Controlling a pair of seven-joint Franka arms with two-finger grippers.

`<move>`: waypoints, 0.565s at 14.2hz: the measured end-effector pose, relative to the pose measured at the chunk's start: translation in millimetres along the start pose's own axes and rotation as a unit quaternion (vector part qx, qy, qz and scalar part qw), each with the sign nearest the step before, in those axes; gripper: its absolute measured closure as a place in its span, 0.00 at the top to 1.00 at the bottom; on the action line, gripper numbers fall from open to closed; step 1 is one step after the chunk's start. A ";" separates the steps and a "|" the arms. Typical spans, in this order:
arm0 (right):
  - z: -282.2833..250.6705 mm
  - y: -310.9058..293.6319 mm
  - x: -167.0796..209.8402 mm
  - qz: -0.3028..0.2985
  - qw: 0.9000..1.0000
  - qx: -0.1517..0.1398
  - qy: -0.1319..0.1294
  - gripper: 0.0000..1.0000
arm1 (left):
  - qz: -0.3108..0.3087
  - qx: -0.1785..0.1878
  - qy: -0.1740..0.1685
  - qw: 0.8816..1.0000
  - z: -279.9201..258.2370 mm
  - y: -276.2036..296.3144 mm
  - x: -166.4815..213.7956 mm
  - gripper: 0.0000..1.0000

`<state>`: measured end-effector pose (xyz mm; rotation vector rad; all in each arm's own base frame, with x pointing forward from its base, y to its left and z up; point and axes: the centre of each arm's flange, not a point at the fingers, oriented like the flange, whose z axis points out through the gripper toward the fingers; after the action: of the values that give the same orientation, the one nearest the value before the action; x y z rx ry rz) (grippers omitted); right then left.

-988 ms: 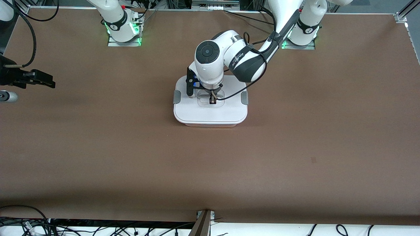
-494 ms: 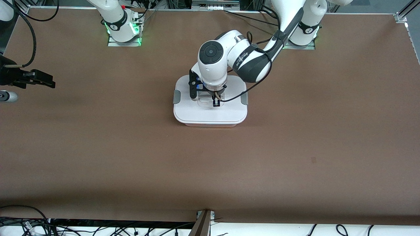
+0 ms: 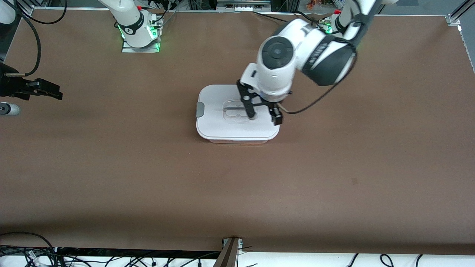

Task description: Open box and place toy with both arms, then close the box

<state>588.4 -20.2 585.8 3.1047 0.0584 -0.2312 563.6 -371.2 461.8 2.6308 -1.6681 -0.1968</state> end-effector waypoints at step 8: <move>-0.2 -0.4 0.2 0.000 1.000 0.000 0.001 1.00 | -0.236 -0.039 0.015 0.971 -56.0 -141.3 -174.2 1.00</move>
<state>588.7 -19.7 585.9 3.1047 0.0598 -0.2281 623.9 -156.3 522.0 2.9032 -0.9758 -0.2207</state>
